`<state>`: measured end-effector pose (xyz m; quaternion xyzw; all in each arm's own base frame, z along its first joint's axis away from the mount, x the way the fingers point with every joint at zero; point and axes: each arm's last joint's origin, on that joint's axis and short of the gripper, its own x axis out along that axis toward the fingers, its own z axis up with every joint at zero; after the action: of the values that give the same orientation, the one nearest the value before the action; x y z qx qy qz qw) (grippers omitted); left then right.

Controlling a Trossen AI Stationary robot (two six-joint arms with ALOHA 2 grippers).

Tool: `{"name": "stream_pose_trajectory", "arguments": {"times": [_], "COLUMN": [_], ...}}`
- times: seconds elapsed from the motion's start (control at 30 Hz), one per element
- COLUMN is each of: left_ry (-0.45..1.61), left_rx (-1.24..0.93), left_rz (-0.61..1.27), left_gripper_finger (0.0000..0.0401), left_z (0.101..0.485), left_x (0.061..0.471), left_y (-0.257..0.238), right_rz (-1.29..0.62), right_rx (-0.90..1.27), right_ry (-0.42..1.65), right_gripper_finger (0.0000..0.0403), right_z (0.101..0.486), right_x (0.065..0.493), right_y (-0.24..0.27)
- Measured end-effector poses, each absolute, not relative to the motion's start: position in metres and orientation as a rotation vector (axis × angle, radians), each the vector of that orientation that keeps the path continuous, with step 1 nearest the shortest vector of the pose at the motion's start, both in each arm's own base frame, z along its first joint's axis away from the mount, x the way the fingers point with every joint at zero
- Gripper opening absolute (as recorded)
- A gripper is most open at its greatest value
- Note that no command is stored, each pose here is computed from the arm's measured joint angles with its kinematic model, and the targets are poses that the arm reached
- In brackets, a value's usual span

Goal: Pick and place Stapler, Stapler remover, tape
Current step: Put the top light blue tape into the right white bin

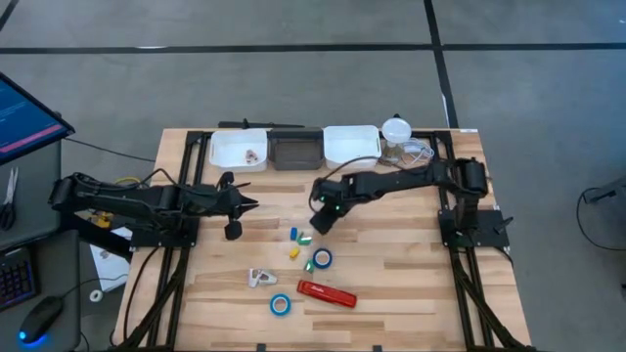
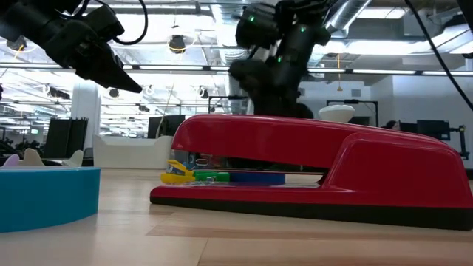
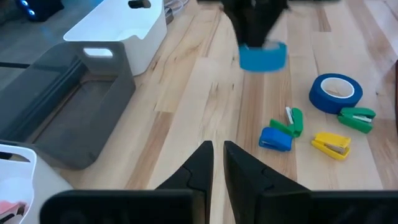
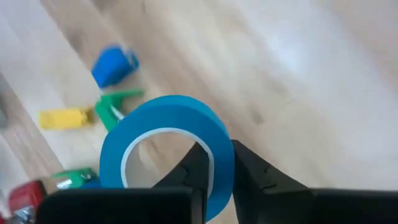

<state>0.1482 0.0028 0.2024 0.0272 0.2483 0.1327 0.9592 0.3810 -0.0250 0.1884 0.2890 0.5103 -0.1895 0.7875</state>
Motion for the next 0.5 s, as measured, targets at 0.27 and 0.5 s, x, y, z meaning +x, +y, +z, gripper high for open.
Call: {"name": "stream_pose_trajectory", "arguments": {"times": [0.27, 0.5], "left_ry": [0.504, 0.504], "left_rx": [0.055, 0.055], "left_rz": [0.269, 0.269], "left_gripper_finger": [0.003, 0.003], "left_z": [0.202, 0.202], "left_x": [0.148, 0.148], "left_y": [0.003, 0.003], "right_rz": [-0.489, -0.638], "right_rx": [0.588, 0.579], "right_ry": [0.957, 0.876], "right_gripper_finger": [0.0029, 0.0029], "right_z": [0.236, 0.264], "right_x": [0.36, 0.332], "right_y": [-0.058, -0.101]}}
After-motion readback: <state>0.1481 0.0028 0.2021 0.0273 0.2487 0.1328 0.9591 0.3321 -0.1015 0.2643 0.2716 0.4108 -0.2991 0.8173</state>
